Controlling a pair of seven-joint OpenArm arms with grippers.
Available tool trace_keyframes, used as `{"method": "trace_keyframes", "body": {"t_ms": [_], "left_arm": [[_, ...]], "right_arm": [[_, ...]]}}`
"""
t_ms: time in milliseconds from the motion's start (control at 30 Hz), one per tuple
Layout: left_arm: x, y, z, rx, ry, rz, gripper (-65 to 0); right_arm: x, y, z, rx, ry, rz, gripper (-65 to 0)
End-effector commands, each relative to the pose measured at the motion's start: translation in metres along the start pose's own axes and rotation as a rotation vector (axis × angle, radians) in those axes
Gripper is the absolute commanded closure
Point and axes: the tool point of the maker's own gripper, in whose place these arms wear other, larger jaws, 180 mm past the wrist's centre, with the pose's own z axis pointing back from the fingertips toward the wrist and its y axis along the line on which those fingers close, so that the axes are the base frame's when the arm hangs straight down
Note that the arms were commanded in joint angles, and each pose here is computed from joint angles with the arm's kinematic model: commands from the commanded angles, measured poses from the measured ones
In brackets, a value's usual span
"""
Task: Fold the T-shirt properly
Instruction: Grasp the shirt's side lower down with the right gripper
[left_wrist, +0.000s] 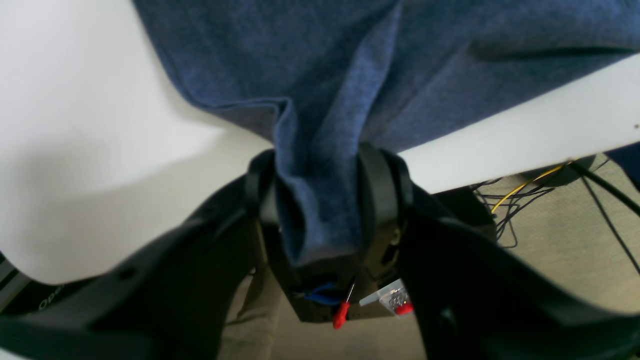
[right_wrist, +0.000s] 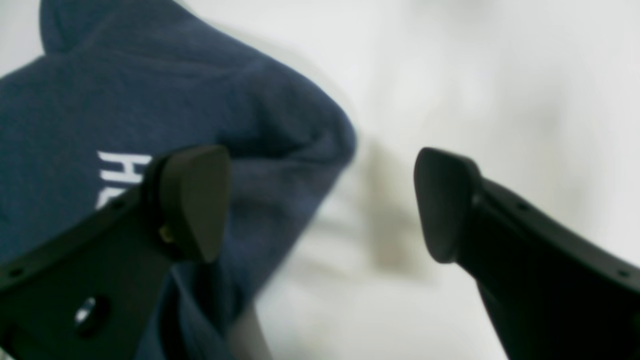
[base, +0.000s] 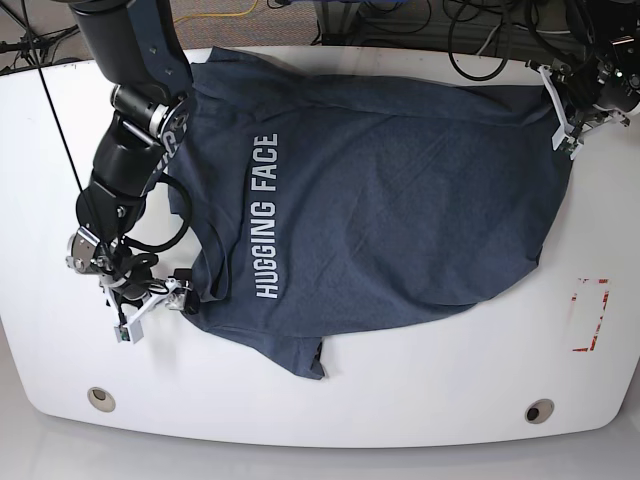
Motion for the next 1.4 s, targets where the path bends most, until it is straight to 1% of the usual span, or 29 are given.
{"method": "trace_keyframes", "body": {"t_ms": [0, 133, 333, 433, 533, 700, 767, 833, 1033, 1200, 1267, 1367], "left_arm": [[0.004, 0.005, 0.005, 0.020, -0.013, -0.013, -21.9], [0.004, 0.005, 0.005, 0.020, -0.013, -0.013, -21.8], [0.004, 0.007, 0.006, 0.025, -0.014, -0.011, -21.8], [0.004, 0.007, 0.006, 0.026, -0.013, -0.012, -21.8], [0.004, 0.007, 0.006, 0.026, -0.013, -0.012, -21.8], [0.004, 0.007, 0.006, 0.025, -0.014, -0.011, -21.8], [0.004, 0.006, 0.006, 0.024, -0.013, -0.012, -21.8], [0.004, 0.006, 0.006, 0.024, -0.013, -0.012, -21.8], [0.004, 0.007, 0.006, 0.026, -0.014, -0.014, -21.8], [0.004, 0.008, 0.007, 0.027, -0.014, -0.015, -21.8], [0.004, 0.008, 0.006, 0.027, -0.013, -0.014, -21.8], [0.004, 0.008, 0.006, 0.027, -0.013, -0.014, -21.8]], "right_arm": [[0.040, 0.003, -0.002, 0.015, -0.122, -0.031, -54.5], [0.041, 0.004, -0.012, 0.009, -0.150, -0.092, -54.5], [0.025, 0.009, -0.029, 0.017, -0.120, -0.164, -54.5], [0.022, 0.006, -0.031, -0.006, -0.128, -0.187, -54.5], [0.018, 0.013, -0.036, -0.010, -0.122, -0.205, -54.5], [0.000, 0.008, -0.037, -0.043, -0.097, -0.226, -54.5], [0.000, 0.003, -0.034, -0.064, -0.102, -0.226, -54.5], [-0.010, -0.003, -0.031, -0.086, -0.090, -0.226, -54.5], [-0.014, -0.015, -0.015, -0.130, -0.074, -0.185, -54.5], [-0.012, -0.030, 0.008, -0.190, -0.074, -0.131, -54.5], [-0.010, -0.041, 0.021, -0.224, -0.079, -0.106, -54.5], [-0.013, -0.048, 0.028, -0.245, -0.071, -0.093, -54.5]]}}
